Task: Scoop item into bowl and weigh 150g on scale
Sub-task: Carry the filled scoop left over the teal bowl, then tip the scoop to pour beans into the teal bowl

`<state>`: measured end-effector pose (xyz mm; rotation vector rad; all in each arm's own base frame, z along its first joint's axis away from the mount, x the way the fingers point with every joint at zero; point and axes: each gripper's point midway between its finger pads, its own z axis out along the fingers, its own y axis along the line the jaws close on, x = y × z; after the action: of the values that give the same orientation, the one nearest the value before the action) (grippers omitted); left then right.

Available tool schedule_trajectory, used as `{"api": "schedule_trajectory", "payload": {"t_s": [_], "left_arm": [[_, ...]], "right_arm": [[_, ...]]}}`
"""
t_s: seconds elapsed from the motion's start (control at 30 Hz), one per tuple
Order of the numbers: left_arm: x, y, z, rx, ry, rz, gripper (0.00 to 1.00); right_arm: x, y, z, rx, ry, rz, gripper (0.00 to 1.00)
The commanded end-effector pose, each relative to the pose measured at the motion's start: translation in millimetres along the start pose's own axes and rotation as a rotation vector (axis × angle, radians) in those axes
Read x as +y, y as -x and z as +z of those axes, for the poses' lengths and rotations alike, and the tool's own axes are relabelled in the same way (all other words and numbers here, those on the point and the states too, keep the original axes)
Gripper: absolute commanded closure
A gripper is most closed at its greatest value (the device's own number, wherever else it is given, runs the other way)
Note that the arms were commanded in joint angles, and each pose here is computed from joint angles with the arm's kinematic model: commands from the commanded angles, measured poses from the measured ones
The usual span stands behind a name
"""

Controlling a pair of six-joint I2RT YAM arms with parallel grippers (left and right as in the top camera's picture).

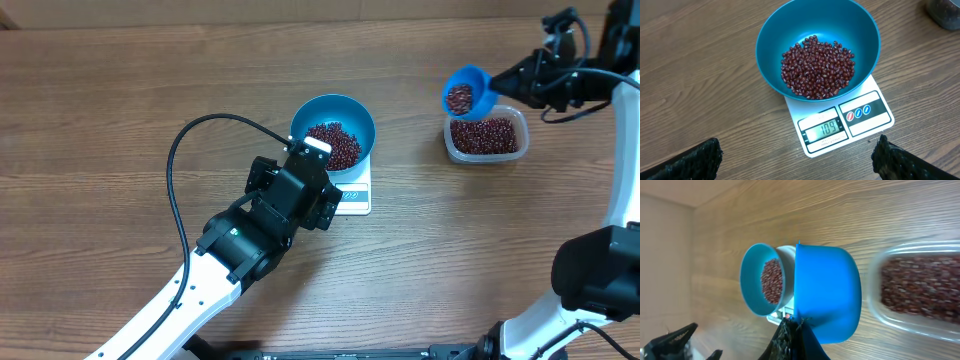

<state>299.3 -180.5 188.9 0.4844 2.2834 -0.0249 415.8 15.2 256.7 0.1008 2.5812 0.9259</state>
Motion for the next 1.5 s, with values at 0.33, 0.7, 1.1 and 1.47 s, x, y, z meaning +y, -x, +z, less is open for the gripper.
{"api": "schedule_trajectory", "payload": {"t_s": [0.33,0.7,1.1,1.47], "left_arm": [[2,11,-4,-0.026,0.005,-0.012,0.00],[2,11,-4,-0.026,0.005,-0.012,0.00],[2,11,-4,-0.026,0.005,-0.012,0.00],[2,11,-4,-0.026,0.005,-0.012,0.00]], "right_arm": [[81,-27,43,0.088,-0.102,-0.215,0.96],[125,-53,74,0.138,-0.139,-0.344,0.96],[160,-46,88,-0.007,-0.348,-0.476,0.96],[180,-54,90,-0.091,-0.506,-0.582,0.96]]}}
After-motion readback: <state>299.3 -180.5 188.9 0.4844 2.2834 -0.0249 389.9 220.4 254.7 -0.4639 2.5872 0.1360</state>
